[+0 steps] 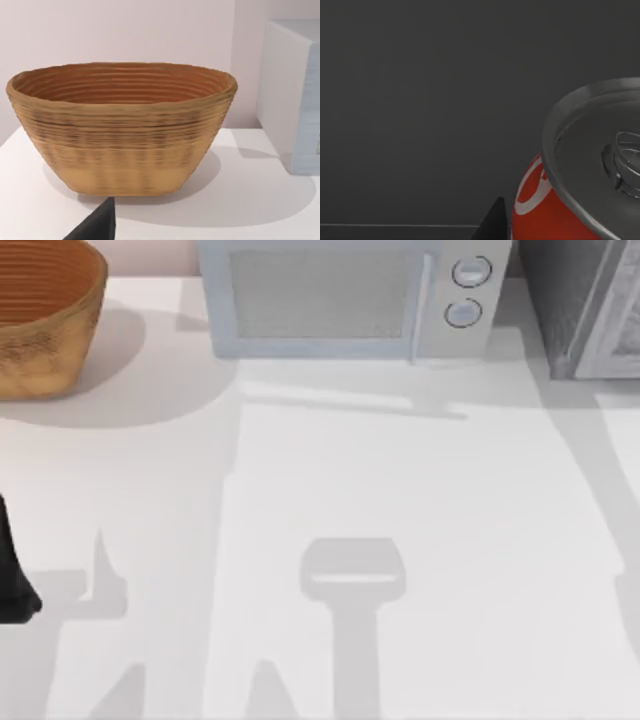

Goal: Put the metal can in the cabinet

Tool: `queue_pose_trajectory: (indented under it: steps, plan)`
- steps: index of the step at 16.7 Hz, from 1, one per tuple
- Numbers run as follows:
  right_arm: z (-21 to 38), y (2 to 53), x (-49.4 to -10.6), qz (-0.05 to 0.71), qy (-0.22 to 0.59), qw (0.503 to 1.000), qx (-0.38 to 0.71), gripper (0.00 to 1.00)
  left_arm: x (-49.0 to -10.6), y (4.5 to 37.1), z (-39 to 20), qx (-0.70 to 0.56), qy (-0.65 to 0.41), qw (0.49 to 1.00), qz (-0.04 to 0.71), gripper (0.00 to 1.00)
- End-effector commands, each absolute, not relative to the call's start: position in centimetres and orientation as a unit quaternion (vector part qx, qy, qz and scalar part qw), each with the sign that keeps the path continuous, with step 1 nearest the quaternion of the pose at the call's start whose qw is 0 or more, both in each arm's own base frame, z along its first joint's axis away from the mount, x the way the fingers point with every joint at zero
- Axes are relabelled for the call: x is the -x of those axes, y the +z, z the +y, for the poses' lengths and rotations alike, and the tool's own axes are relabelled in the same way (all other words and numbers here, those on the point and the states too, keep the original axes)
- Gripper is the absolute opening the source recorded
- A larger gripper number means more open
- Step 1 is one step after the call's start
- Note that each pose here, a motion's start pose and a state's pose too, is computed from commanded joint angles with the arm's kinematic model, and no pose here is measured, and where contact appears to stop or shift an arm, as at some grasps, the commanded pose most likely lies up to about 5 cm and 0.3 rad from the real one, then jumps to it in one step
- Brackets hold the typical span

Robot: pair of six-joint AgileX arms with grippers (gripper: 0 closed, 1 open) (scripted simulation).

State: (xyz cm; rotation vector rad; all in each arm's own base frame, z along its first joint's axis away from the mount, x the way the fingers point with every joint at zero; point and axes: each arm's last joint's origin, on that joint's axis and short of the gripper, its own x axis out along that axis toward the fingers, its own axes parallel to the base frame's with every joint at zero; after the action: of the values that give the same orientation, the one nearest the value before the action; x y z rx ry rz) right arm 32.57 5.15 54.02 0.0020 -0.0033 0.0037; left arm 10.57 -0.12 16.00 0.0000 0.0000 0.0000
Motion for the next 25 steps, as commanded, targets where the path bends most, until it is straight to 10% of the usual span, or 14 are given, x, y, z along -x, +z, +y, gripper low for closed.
queue_pose_trajectory:
  steps: [22, 25]
  plan:
    - [4.5, 53.0, -40.6, 0.000, 0.000, 1.000, -0.002, 0.00, -10.6, 16.0, -0.1, 0.000, 0.000, 1.000, 0.000, 1.00]
    - [4.5, 53.0, -40.6, 0.000, 0.000, 1.000, -0.002, 0.23, -10.6, 16.0, -0.1, 0.000, 0.000, 1.000, 0.000, 1.00]
